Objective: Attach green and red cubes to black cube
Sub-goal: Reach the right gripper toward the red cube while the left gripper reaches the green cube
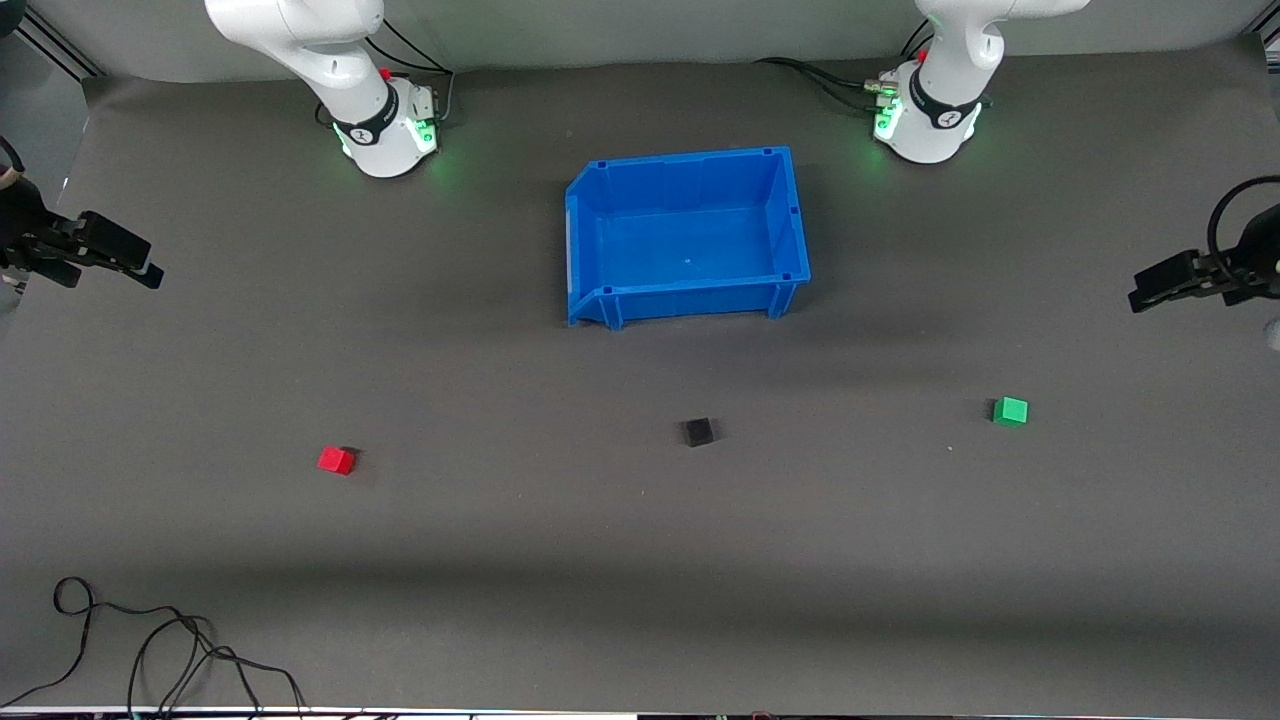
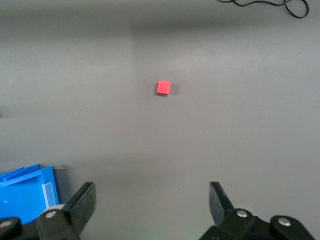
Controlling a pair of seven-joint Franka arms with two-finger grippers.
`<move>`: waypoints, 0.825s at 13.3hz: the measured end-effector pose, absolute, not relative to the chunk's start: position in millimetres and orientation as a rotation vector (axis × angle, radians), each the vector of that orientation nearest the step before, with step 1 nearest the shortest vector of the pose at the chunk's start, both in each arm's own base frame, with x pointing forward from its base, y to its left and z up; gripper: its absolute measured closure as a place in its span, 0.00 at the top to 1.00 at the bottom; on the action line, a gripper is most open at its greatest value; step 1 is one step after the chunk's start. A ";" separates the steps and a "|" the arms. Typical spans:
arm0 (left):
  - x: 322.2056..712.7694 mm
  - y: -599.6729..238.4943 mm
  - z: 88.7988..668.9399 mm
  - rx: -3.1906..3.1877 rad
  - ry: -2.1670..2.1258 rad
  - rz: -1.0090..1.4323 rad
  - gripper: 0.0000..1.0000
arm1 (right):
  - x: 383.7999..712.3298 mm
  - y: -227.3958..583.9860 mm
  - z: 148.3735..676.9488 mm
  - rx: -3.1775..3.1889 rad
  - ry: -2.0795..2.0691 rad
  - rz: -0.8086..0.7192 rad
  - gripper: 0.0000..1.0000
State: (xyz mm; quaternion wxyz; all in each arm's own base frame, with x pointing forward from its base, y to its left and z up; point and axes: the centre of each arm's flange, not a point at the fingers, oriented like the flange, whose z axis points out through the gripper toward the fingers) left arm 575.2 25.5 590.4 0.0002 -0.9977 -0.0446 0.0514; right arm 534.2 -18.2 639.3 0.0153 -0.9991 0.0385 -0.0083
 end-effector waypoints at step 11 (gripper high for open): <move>607.7 64.7 509.9 -2.809 -1.105 0.259 1.00 | 581.6 -18.3 534.5 -3.116 0.112 0.183 1.00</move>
